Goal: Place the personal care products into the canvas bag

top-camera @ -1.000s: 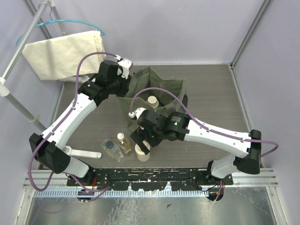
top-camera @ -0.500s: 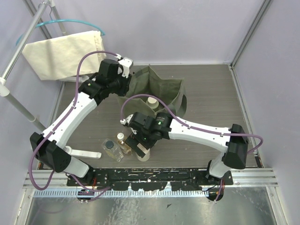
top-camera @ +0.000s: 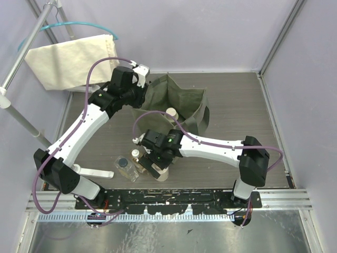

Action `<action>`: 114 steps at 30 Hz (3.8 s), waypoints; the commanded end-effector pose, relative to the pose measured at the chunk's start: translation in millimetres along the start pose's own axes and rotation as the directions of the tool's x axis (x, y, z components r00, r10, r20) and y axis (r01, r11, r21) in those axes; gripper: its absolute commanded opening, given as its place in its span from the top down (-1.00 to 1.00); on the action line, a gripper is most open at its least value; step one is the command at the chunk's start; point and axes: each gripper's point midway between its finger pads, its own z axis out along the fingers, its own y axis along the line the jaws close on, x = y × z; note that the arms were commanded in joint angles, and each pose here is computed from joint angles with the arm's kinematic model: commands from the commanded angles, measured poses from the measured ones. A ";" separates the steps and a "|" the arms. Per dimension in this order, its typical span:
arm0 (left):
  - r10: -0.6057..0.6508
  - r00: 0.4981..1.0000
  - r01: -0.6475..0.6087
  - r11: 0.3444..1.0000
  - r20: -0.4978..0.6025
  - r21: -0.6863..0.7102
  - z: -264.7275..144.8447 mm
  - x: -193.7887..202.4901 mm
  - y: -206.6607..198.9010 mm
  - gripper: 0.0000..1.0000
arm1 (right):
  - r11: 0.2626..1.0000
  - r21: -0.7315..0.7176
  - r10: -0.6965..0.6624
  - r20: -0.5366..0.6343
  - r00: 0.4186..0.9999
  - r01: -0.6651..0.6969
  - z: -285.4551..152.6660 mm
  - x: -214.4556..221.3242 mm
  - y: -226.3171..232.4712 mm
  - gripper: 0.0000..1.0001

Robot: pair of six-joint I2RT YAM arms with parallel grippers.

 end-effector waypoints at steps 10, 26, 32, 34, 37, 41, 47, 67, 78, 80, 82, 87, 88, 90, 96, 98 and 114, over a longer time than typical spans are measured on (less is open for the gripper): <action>0.002 1.000 -0.001 1.000 -0.008 0.023 4.1 2.2 -2.9 0.12 | 1.000 0.005 0.006 0.000 1.000 -0.006 10.6 -4.4 -1.2 -0.62; -0.037 0.999 0.037 0.999 0.016 0.030 0.4 -0.4 -5.6 0.14 | 0.984 0.142 0.091 0.142 0.986 -0.111 -45.5 -18.8 -24.2 0.57; -0.038 0.999 0.038 0.999 0.008 0.035 1.9 2.2 -6.5 0.17 | 0.958 0.182 0.169 0.273 0.947 -0.223 -110.4 -37.0 -33.5 0.84; -0.042 0.999 0.041 0.998 0.010 0.038 3.8 2.6 -7.4 0.18 | 0.956 0.160 0.193 0.285 0.939 -0.245 -131.1 -40.9 -30.1 0.85; -0.048 0.999 0.048 0.998 0.010 0.044 6.5 3.9 -9.0 0.20 | 0.955 0.087 0.249 0.288 0.925 -0.284 -162.3 -47.1 -19.2 0.86; -0.058 0.998 0.057 0.997 0.021 0.049 9.4 4.1 -10.3 0.22 | 0.937 0.032 0.315 0.351 0.882 -0.348 -204.1 -59.7 -20.1 0.88; -0.084 0.996 0.082 0.993 0.023 0.079 10.0 2.9 -16.7 0.25 | 0.913 0.018 0.349 0.484 0.803 -0.408 -259.1 -90.9 -49.4 0.90; -0.085 0.996 0.083 0.994 0.033 0.067 6.1 1.7 -14.1 0.26 | 0.932 -0.092 0.281 0.792 0.542 -0.349 -347.1 -181.7 -150.4 0.95; -0.066 0.996 0.063 0.996 0.053 0.060 1.6 -2.0 -11.7 0.25 | 0.908 -0.105 0.344 0.741 0.577 -0.407 -315.7 -170.6 -184.9 0.94; -0.059 0.997 0.057 0.997 0.044 0.054 -0.8 -1.6 -9.9 0.25 | 0.897 -0.096 0.370 0.700 0.611 -0.432 -295.6 -167.7 -191.1 0.94; -0.057 0.997 0.054 0.997 0.046 0.049 -3.1 -2.7 -9.4 0.25 | 0.885 -0.058 0.387 0.644 0.660 -0.462 -272.0 -160.8 -200.8 0.94; -0.062 0.997 0.060 0.997 0.050 0.050 -7.2 -5.5 -9.5 0.24 | 0.871 0.050 0.402 0.501 0.767 -0.489 -225.5 -134.0 -212.3 0.98; -0.063 0.997 0.060 0.997 0.052 0.049 -8.2 -6.8 -8.9 0.24 | 0.867 0.078 0.401 0.479 0.781 -0.493 -217.1 -128.2 -214.7 0.98; -0.063 0.997 0.061 0.997 0.049 0.048 -8.1 -7.7 -8.7 0.24 | 0.868 0.101 0.395 0.452 0.800 -0.486 -208.5 -121.4 -214.5 0.98; -0.068 0.995 0.064 0.997 0.075 0.047 -11.5 -16.1 -8.0 0.25 | 0.872 0.185 0.365 0.374 0.853 -0.454 -179.8 -97.4 -213.7 0.98; -0.068 0.994 0.064 0.997 0.080 0.045 -12.3 -18.0 -7.5 0.26 | 0.871 0.210 0.357 0.350 0.866 -0.444 -167.9 -88.5 -214.3 0.98; -0.064 0.996 0.060 0.997 0.061 0.055 -8.7 -15.2 -9.6 0.26 | 0.869 0.297 0.352 0.191 0.916 -0.396 -76.0 -46.0 -233.9 0.98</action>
